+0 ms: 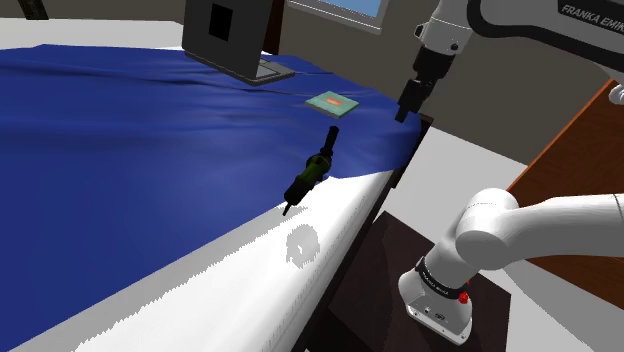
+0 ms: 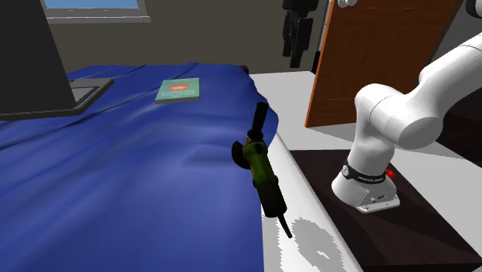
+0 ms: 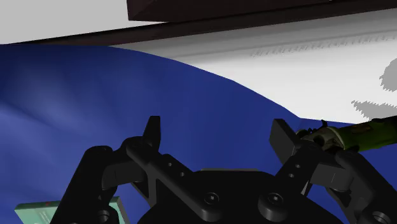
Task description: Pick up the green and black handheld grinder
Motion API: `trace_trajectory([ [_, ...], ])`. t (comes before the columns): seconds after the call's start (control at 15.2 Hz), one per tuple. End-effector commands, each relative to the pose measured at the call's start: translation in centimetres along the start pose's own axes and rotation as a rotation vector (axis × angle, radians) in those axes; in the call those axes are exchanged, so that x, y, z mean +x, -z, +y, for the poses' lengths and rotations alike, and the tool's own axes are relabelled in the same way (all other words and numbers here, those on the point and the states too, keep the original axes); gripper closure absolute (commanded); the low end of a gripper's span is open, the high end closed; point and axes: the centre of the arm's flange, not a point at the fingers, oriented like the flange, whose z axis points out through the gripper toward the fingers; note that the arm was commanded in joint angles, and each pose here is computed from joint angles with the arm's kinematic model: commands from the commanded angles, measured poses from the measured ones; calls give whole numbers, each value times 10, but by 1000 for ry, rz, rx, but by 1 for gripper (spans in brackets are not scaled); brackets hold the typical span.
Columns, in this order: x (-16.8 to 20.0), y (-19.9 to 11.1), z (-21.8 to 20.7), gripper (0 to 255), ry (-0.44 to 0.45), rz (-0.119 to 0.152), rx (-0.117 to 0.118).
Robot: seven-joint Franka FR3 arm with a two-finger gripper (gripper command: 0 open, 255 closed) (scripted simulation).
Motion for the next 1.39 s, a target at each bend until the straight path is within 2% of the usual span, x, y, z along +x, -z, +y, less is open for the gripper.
trace_trajectory([
  [0.0, 0, 0, 0, 0, 0, 0, 0],
  [1.06, 98, -14, -206, 0, -95, 3, -129],
  [1.32, 97, -35, -207, 0, -95, 3, -129],
])
